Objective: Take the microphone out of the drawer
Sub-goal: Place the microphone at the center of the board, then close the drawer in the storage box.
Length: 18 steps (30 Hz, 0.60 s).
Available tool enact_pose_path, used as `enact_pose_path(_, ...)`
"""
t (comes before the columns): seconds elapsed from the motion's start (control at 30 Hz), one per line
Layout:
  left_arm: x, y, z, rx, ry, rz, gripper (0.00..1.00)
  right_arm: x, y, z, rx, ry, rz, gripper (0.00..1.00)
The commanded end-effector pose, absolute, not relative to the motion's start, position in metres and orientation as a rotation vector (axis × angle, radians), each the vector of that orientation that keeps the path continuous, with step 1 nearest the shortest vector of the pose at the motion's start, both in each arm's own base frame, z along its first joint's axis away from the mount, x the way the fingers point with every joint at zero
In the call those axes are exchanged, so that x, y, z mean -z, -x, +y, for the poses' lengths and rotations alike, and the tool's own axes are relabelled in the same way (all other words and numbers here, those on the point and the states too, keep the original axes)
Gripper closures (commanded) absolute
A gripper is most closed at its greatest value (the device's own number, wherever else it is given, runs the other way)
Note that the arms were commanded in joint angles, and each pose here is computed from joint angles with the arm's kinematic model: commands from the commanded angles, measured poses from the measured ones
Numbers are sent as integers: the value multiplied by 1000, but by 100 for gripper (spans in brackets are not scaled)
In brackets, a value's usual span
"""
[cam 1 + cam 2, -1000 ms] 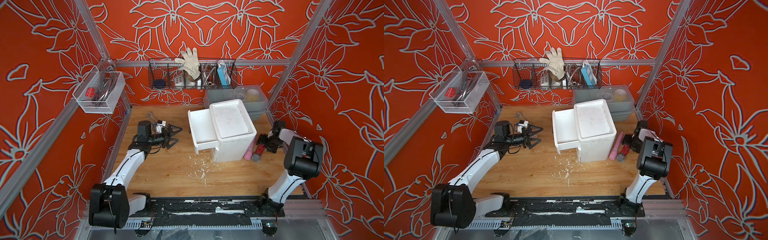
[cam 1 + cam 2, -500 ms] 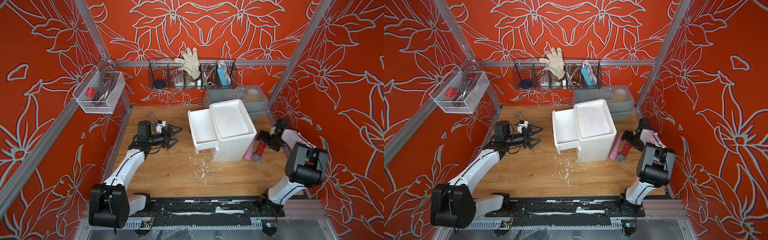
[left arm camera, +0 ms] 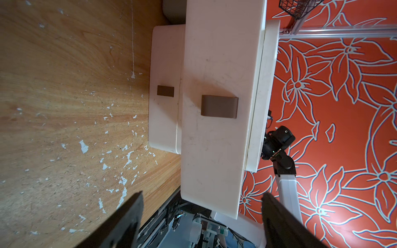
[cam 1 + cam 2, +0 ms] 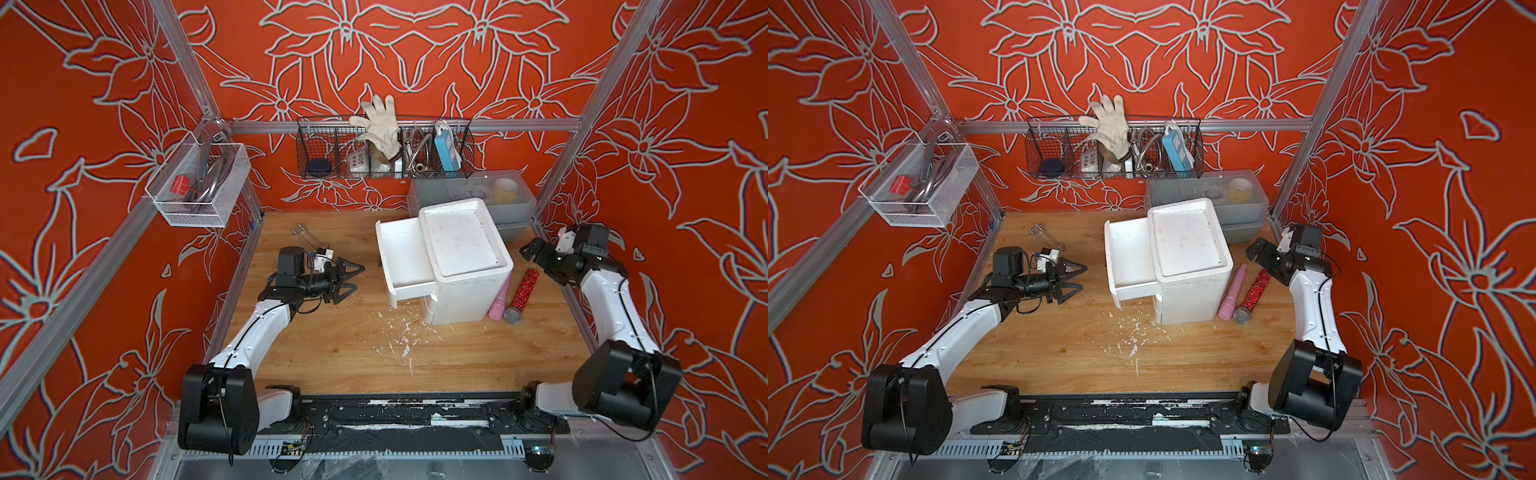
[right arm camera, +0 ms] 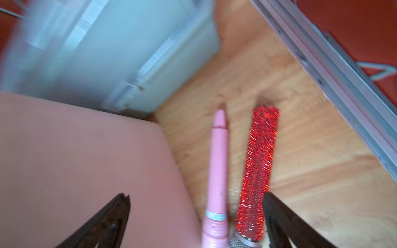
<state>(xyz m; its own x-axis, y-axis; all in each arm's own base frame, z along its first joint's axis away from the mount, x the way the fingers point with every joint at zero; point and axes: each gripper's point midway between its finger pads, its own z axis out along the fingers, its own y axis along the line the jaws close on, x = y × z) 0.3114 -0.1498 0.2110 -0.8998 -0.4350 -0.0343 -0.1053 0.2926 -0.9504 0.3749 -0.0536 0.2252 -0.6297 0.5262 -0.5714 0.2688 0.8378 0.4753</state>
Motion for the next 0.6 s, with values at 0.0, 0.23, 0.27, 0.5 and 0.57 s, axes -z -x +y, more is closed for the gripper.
enact_pose_path(0.0, -213, -312, -152, 1641, 452, 2276, 22, -286, -375, -23, -555, -426, 2163, 6)
enact_pose_path(0.23, -214, -315, -152, 1651, 458, 2259, 37, -326, -371, 42, -654, -140, 2146, 72)
enact_pose_path(0.27, -215, -315, -152, 1650, 458, 2256, 36, -327, -371, 52, -658, -99, 2159, 69)
enact_pose_path(0.5, -219, -314, -151, 1644, 453, 2245, 34, -319, -370, 68, -572, 3, 2221, 55)
enact_pose_path(0.57, -218, -314, -151, 1641, 455, 2245, 33, -314, -369, 68, -525, 25, 2247, 49)
